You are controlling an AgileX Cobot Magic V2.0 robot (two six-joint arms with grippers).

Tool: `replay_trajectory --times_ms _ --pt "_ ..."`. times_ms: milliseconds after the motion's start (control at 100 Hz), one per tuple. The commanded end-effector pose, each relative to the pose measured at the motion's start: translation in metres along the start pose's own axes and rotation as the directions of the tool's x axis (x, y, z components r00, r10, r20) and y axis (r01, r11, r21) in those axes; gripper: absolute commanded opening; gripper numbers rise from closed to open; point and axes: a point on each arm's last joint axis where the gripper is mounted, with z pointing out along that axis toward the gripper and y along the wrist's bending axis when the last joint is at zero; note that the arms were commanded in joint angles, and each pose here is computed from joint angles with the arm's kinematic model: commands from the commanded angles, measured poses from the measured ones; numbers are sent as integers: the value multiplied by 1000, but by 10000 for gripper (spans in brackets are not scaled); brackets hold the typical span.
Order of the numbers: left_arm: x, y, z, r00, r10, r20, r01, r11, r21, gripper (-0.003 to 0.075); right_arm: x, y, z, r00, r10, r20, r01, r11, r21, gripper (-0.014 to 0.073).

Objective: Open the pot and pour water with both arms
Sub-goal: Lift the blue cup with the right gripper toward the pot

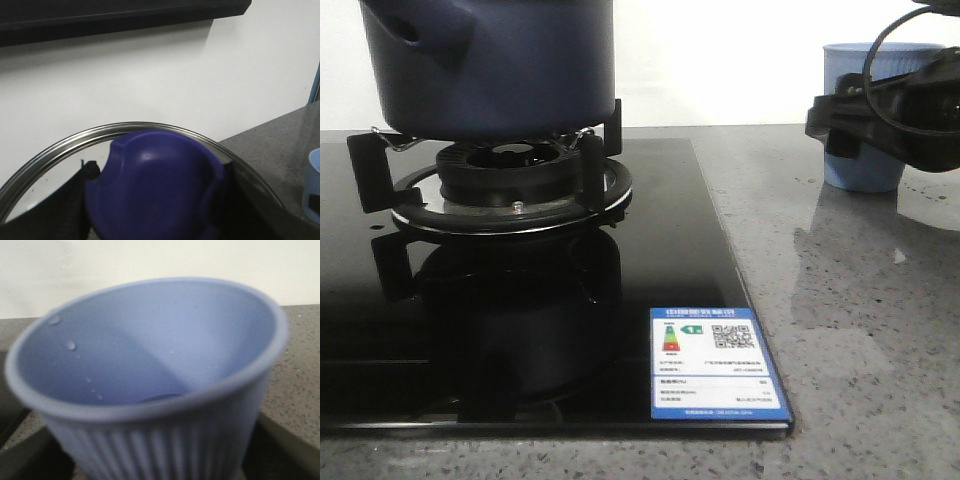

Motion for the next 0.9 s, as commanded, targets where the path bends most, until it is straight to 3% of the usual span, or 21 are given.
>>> replay_trajectory --times_ms 0,350,550,890 --pt "-25 1 -15 994 -27 109 32 998 -45 275 -22 1 0 992 -6 123 7 1000 -4 425" --pt "-25 3 -14 993 -21 113 28 998 -62 274 -41 9 -11 988 -65 140 76 994 -81 417" --pt "-26 9 -14 991 -10 135 27 992 -119 275 -75 19 -19 987 -156 51 161 977 -141 417" --pt "-27 24 -18 989 11 146 20 978 -210 275 -139 53 -21 963 -263 61 270 936 -225 417"
